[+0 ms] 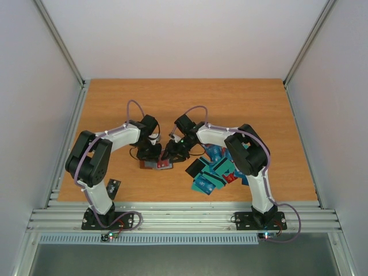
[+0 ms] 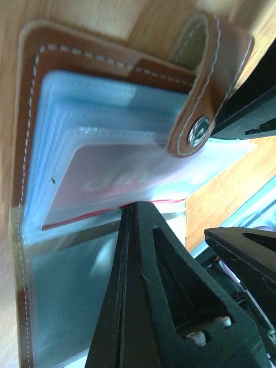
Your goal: Put the credit cards into the card holder
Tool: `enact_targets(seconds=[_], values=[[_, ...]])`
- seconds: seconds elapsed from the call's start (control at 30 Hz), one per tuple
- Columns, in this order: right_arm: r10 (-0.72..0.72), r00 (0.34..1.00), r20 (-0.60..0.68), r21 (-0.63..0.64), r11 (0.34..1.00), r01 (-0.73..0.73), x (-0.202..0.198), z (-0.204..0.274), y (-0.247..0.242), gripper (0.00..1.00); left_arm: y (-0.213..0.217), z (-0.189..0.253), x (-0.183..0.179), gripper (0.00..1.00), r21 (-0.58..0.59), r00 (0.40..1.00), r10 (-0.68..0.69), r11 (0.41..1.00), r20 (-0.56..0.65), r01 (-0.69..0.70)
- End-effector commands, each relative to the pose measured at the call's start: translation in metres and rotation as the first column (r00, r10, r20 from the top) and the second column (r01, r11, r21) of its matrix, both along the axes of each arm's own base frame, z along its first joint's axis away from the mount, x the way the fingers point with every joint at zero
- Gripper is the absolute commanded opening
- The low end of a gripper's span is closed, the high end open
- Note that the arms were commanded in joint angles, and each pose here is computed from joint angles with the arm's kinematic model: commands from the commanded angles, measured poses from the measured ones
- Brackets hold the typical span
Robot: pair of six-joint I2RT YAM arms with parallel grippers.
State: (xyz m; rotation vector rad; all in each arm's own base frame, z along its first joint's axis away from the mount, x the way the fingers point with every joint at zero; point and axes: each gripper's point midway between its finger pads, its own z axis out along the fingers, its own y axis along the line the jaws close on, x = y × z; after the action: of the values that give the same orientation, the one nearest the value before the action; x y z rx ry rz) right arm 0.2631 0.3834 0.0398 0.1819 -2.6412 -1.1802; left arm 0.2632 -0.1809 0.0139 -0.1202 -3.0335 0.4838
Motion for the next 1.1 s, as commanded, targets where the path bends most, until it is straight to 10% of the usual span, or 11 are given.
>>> enact_targets(seconds=[0.0, 1.07], values=[[0.054, 0.997, 0.047, 0.005, 0.999, -0.054, -0.004, 0.007, 0.014, 0.43, 0.005, -0.036, -0.015, 0.0, 0.046, 0.998, -0.013, 0.999, -0.055, 0.016], [0.107, 0.988, 0.109, -0.045, 0.994, -0.103, -0.004, 0.031, 0.034, 0.41, 0.029, 0.092, 0.005, 0.0, -0.049, 0.982, 0.129, 0.991, 0.141, -0.123]])
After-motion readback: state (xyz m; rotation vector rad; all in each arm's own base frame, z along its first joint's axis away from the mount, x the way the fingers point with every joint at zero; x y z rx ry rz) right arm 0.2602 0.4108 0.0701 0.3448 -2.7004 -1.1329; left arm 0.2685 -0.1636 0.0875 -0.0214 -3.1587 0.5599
